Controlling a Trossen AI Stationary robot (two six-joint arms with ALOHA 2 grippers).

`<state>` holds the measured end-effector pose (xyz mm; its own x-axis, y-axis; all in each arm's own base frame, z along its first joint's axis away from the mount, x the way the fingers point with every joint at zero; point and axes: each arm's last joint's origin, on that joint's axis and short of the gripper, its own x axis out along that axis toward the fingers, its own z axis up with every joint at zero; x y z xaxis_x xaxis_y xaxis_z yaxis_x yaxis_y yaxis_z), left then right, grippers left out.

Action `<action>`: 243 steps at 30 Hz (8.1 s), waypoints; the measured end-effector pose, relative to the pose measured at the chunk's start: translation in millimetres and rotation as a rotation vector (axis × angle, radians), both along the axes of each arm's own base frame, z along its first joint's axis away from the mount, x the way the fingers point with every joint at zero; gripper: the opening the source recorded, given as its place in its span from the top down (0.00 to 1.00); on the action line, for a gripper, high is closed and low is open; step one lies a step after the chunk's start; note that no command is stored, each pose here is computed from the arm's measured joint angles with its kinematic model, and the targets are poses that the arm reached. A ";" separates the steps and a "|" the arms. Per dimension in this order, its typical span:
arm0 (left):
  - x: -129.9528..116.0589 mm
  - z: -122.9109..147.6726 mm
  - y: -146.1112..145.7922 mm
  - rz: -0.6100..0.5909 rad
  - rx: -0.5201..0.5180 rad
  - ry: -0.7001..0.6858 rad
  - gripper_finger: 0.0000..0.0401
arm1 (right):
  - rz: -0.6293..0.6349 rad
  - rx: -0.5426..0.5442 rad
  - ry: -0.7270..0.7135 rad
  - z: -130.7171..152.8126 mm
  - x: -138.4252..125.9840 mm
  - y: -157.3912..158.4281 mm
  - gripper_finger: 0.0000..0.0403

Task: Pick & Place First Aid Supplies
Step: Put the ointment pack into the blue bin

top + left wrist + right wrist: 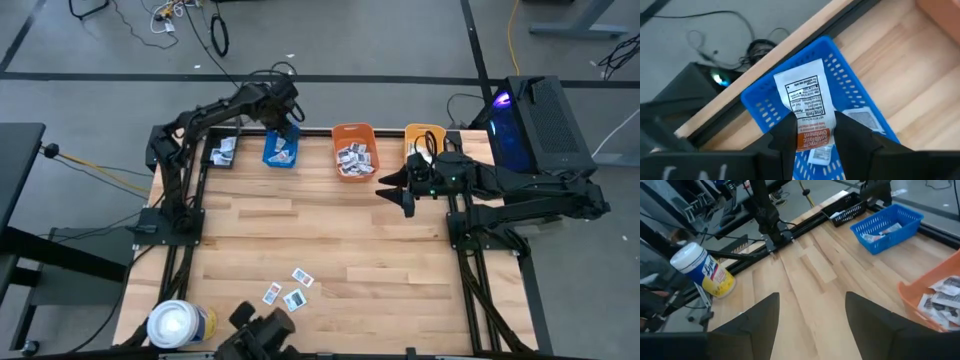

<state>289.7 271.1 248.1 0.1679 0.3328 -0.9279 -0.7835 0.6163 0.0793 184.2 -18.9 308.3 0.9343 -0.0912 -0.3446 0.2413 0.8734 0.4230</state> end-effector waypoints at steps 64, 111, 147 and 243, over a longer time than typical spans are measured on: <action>0.3 25.4 -271.6 -0.637 -0.008 -0.434 0.31 | 0.018 -0.108 0.115 -12.3 5.9 0.0 0.43; -87.1 25.2 -417.8 -0.566 -0.335 -0.413 0.31 | 0.306 -0.147 0.175 -62.2 54.3 123.1 0.43; -29.0 -62.7 -464.9 -0.250 -0.376 -0.245 0.47 | 0.139 0.001 0.206 -65.7 50.0 124.5 0.43; 16.6 -109.2 -465.1 0.095 -0.421 0.136 0.56 | 0.346 -0.117 0.196 -63.7 50.4 129.3 0.43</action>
